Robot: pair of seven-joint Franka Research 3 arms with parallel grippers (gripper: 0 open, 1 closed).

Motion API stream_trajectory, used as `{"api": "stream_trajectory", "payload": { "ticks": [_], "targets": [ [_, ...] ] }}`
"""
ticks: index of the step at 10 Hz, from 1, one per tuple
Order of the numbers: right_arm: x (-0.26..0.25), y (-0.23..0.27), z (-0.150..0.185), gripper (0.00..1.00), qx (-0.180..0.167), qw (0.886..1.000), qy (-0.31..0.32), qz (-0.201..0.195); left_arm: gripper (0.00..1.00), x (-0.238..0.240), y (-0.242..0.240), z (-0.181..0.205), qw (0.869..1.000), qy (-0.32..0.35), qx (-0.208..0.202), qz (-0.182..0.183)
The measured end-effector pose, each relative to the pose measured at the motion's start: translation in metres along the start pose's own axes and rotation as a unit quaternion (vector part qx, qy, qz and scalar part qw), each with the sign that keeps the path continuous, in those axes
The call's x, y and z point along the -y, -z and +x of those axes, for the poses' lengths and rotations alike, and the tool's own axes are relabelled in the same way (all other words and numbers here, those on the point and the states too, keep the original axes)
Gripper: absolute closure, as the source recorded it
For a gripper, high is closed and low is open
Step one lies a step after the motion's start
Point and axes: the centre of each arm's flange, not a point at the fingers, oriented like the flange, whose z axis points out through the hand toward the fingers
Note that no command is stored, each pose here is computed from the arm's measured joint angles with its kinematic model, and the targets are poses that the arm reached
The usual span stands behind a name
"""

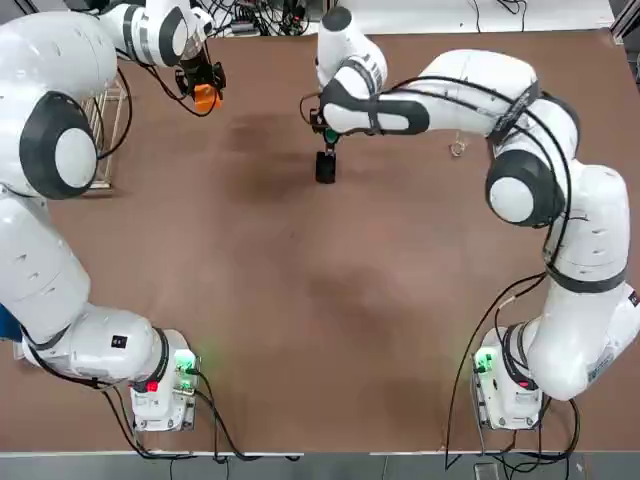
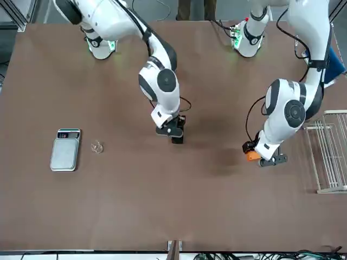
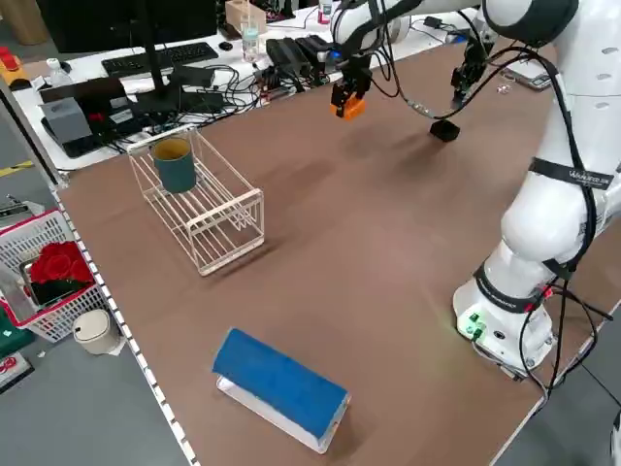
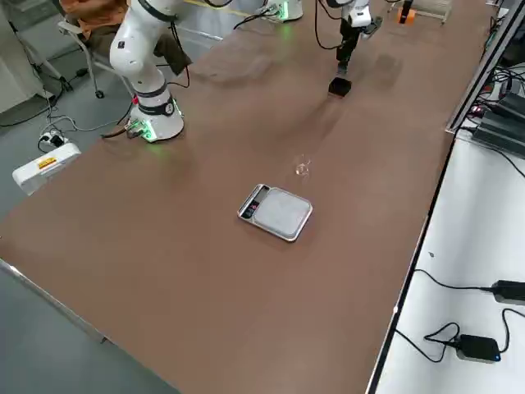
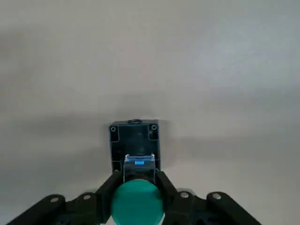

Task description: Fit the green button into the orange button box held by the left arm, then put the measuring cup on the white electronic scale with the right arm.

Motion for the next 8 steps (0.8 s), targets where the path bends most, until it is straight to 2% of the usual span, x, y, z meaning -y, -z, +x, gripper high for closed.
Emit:
{"api": "stream_trajectory", "payload": {
  "ticks": [3, 8],
  "targets": [
    [0.008, -0.035, -0.001, 0.63, -0.008, 1.000, 0.001, -0.002, 0.14, -0.009, 0.002, 0.002, 1.000, 0.006, 0.009, -0.015],
    [0.016, -0.053, -0.008, 0.63, -0.016, 1.000, -0.009, -0.003, 0.14, -0.023, 0.005, 0.017, 0.999, 0.014, 0.008, -0.035]
  ]
}}
